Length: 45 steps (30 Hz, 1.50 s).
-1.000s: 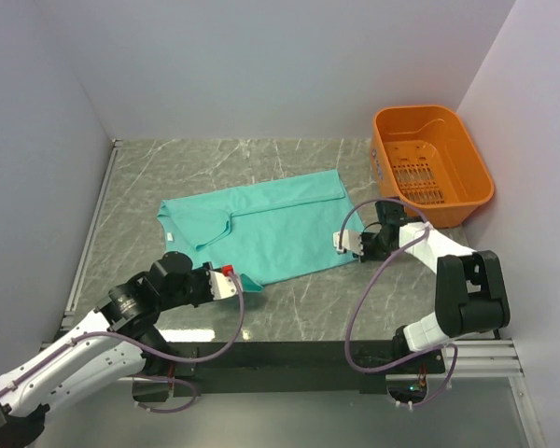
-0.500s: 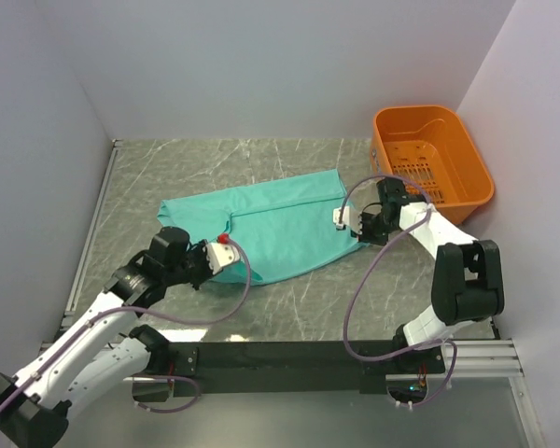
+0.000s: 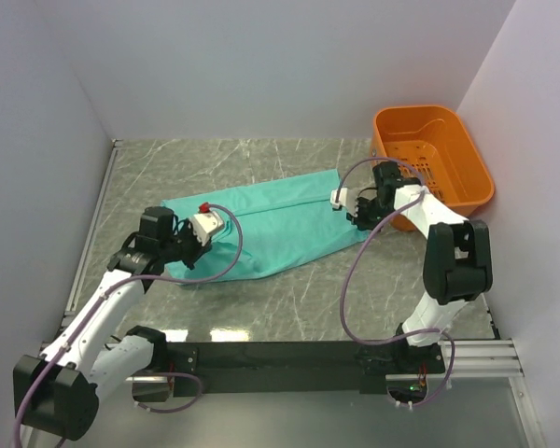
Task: Fold and stack the t-shirts
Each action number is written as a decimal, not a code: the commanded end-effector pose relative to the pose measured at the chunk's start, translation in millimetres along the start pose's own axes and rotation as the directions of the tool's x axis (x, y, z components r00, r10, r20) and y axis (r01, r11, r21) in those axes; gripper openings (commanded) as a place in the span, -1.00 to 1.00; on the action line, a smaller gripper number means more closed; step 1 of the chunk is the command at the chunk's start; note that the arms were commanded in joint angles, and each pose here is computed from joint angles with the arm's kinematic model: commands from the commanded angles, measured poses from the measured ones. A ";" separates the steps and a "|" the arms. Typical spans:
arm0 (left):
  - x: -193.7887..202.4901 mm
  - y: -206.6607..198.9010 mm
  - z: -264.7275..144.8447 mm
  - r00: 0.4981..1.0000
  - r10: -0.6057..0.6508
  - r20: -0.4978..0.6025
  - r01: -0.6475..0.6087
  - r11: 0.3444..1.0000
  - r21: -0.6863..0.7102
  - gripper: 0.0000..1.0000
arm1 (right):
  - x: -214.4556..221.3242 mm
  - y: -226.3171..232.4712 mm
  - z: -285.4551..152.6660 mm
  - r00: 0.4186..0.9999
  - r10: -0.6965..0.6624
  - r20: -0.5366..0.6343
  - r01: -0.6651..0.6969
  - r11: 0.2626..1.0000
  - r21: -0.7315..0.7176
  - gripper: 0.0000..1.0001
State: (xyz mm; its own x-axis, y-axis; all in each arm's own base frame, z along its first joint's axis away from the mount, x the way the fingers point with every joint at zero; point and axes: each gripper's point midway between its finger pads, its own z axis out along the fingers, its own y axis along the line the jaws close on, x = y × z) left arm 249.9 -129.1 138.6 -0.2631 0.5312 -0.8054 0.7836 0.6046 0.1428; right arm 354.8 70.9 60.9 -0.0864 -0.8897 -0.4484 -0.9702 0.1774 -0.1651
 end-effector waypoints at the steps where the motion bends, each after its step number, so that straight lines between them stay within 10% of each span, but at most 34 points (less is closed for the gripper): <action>1: -37.2 21.3 -3.3 0.993 0.008 0.115 -0.004 0.999 -0.041 -0.99 | -5.2 -10.9 -4.4 1.000 0.029 0.009 -0.030 0.999 0.017 -1.00; 45: -62.5 142.2 39.5 0.995 0.099 0.016 -0.090 0.948 -0.304 -0.99 | -8.6 -62.8 13.0 0.976 0.218 -0.030 -0.212 0.968 0.133 -1.00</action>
State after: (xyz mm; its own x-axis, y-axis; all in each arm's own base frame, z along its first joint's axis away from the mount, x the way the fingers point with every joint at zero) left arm 380.6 -103.0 155.7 -0.2518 0.5810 -0.7739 0.6399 0.6999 0.3172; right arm 399.9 68.2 53.9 -0.3003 -0.8531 -0.4267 -0.9093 0.3911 -0.1420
